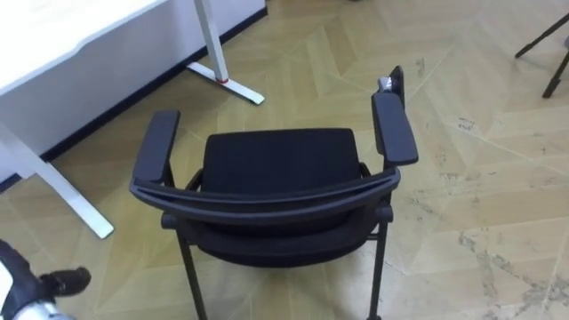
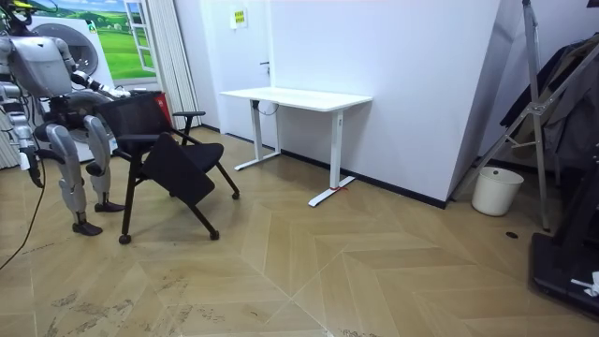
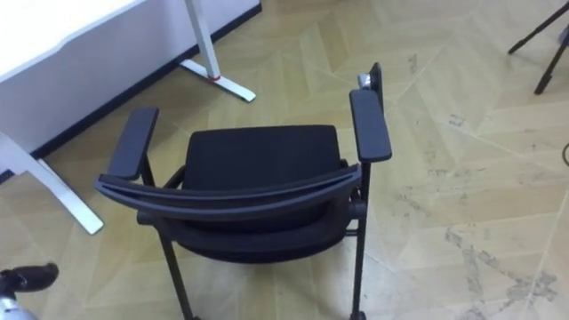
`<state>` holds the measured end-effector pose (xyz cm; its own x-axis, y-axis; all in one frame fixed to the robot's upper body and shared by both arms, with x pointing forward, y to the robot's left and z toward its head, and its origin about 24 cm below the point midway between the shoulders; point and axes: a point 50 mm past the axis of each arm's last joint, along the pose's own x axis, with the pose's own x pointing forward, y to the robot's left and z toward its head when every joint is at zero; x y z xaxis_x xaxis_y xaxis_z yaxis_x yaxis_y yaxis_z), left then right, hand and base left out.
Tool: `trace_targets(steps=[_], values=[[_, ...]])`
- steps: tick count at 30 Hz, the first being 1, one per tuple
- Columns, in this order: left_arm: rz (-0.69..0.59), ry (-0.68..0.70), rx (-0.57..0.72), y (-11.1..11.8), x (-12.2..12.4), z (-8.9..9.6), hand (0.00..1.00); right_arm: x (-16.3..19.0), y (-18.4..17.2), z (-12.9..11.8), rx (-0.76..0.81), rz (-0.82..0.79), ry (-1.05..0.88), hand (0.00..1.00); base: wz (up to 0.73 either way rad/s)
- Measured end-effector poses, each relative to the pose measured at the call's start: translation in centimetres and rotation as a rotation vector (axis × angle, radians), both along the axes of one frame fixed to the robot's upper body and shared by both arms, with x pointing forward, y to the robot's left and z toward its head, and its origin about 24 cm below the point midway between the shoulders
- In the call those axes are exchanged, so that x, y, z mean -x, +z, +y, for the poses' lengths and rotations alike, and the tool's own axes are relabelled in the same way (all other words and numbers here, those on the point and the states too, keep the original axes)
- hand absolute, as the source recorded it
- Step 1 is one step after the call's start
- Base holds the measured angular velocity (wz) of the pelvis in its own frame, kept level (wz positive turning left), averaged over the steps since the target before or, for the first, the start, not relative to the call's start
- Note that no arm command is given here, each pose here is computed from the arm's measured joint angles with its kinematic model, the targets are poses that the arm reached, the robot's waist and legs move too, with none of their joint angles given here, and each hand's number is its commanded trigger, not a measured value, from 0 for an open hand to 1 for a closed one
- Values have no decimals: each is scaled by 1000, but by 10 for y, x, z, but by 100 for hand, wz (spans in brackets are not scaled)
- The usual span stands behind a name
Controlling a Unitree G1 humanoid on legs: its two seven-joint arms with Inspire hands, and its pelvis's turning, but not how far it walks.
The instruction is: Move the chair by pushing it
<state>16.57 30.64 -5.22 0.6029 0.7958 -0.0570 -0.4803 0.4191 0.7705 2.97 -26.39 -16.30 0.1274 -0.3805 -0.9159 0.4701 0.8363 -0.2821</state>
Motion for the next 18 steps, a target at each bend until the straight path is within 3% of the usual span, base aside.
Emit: trace_targets(steps=[11,18], values=[[51,-234,-126,3,-19,-29,0,-1,-1,2,-17,-9,-17,0,0],[58,-311,-194,10,-21,-35,0,-2,-1,3,-22,-12,-12,0,0]])
